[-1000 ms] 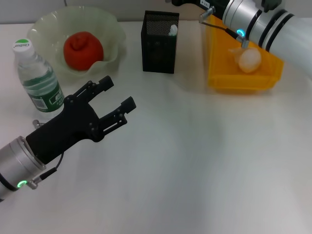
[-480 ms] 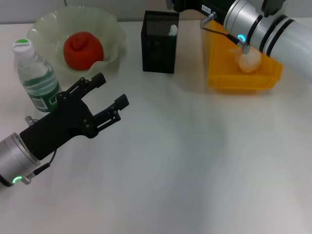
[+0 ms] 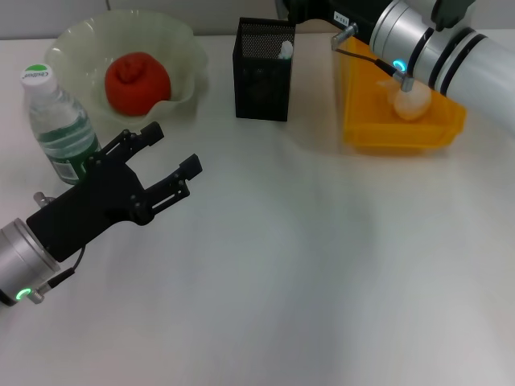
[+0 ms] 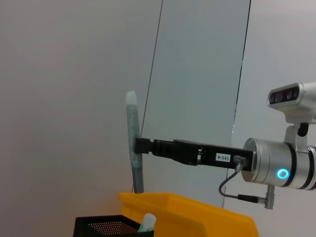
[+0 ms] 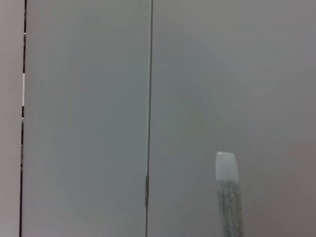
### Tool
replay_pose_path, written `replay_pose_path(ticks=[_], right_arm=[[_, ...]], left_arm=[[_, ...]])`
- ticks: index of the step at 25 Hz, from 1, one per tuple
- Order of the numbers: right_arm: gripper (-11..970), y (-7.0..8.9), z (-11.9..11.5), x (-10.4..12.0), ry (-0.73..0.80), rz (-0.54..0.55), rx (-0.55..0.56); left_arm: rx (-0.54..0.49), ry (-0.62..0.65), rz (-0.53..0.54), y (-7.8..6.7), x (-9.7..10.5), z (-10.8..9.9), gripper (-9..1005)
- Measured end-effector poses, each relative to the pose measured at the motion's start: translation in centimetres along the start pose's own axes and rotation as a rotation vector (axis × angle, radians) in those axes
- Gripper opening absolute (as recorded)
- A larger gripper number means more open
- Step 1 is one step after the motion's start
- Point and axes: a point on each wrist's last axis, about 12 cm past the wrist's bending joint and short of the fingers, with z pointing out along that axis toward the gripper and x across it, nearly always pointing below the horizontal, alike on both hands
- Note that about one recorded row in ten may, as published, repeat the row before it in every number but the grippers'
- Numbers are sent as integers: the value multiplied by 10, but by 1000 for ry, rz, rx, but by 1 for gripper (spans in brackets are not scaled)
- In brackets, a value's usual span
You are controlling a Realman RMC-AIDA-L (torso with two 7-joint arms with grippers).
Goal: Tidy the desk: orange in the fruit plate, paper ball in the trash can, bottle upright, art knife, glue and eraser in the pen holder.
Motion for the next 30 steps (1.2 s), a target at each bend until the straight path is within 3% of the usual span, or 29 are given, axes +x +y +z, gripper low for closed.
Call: replay_pose_path(ticks=[30], right_arm=[[225, 2, -2, 1, -14, 8, -13]], left_arm=[[8, -5, 3, -1, -1, 3, 813]])
